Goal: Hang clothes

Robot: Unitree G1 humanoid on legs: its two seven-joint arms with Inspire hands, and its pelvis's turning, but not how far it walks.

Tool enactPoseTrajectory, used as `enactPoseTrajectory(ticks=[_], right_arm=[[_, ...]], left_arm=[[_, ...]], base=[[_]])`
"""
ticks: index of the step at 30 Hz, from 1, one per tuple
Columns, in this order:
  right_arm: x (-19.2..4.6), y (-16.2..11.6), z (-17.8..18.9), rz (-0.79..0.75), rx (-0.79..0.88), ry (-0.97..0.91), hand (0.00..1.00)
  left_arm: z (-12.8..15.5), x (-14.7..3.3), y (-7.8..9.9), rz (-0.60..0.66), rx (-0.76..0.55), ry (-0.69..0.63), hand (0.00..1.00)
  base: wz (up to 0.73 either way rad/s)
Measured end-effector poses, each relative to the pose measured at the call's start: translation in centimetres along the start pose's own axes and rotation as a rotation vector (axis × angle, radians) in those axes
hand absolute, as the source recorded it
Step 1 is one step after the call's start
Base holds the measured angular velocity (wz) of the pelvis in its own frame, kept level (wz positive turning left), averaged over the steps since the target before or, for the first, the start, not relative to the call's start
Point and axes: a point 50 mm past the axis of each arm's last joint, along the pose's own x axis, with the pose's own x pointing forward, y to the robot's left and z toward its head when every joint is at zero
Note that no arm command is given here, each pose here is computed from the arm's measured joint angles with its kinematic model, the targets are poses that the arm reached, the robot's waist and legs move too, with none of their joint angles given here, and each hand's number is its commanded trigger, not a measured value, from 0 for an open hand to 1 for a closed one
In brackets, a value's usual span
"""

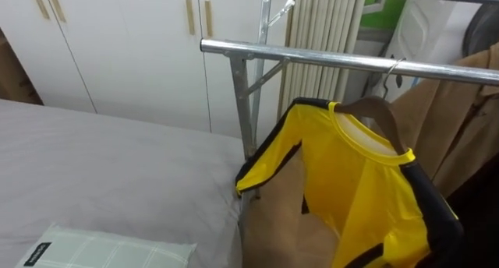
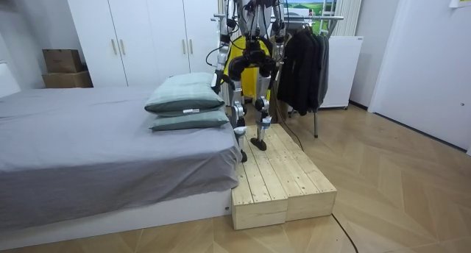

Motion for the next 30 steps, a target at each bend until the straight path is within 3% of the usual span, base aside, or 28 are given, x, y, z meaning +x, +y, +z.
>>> enactPoseTrajectory(ticks=[9, 20, 30], right_arm=[[-0.17, -0.17, -0.35, 0.031, 0.063, -0.008, 0.00], [-0.15, -0.03, -0.30, 0.048, 0.055, -0.006, 0.00], [-0.15, -0.05, -0.38, 0.075, 0.075, 0.023, 0.00]], left_arm=[[-0.07, 0.02, -0.08, -0.042, -0.007, 0.002, 0.00], [-0.02, 0.00, -0.60, -0.077, -0.121, -0.007, 0.00], [0.35, -0.01, -0.65, -0.080, -0.140, -0.046, 0.00]], base=[[0.00], [0.04], [0.37]])
